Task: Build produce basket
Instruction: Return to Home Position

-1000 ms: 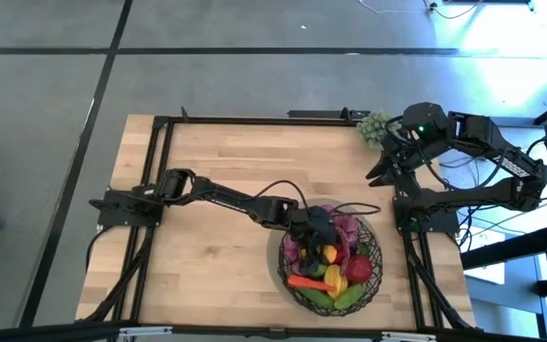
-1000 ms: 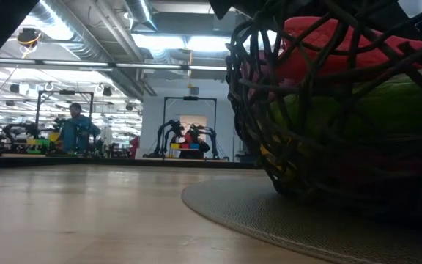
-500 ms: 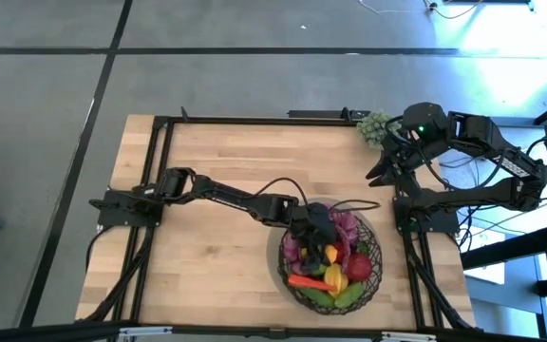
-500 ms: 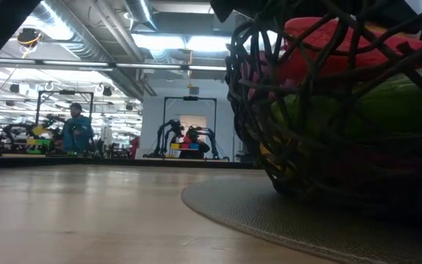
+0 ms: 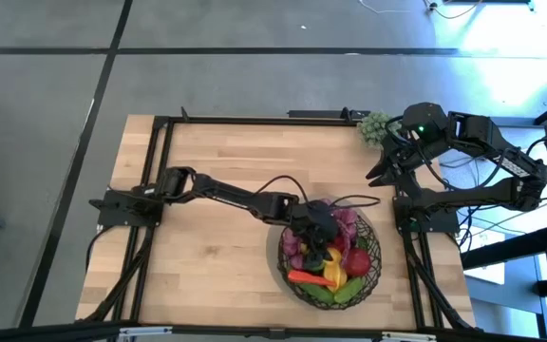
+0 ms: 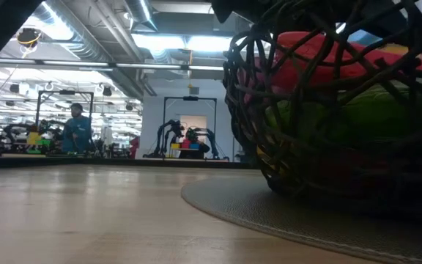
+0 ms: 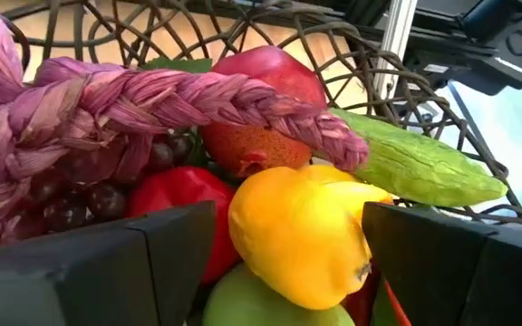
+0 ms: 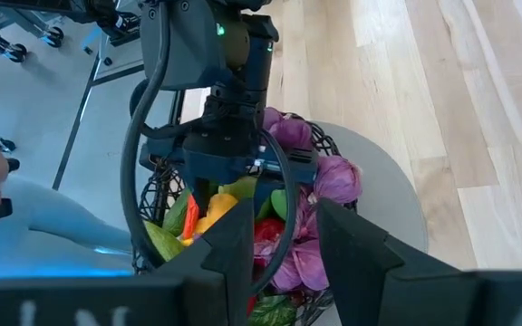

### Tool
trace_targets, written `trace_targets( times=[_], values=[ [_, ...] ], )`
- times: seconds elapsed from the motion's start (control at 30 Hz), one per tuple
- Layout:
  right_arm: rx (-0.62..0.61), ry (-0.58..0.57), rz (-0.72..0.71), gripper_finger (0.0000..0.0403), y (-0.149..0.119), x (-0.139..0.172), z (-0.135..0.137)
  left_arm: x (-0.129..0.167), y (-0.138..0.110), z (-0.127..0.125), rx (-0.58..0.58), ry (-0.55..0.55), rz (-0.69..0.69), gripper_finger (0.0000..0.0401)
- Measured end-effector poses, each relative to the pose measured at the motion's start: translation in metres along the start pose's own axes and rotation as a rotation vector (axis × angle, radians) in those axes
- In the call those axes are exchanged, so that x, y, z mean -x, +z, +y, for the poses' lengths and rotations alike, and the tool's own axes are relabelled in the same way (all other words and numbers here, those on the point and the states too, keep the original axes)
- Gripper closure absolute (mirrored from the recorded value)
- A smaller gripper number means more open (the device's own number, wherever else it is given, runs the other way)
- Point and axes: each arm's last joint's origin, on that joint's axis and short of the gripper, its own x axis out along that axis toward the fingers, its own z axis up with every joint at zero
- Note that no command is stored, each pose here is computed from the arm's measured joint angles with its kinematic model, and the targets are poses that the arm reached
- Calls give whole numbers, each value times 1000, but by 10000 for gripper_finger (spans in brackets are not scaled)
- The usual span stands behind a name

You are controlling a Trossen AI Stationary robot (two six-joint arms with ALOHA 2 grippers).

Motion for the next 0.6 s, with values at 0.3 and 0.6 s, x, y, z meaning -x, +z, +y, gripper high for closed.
trace_targets(
  times=[0.3, 0.6],
  values=[
    [2, 0, -1, 285, 0, 0, 0, 16, 11, -15, -38, 6, -11, 133],
    [1, 1, -16, 285, 2, 0, 0, 31, 27, -53, -209, 72, 3, 133]
  ],
)
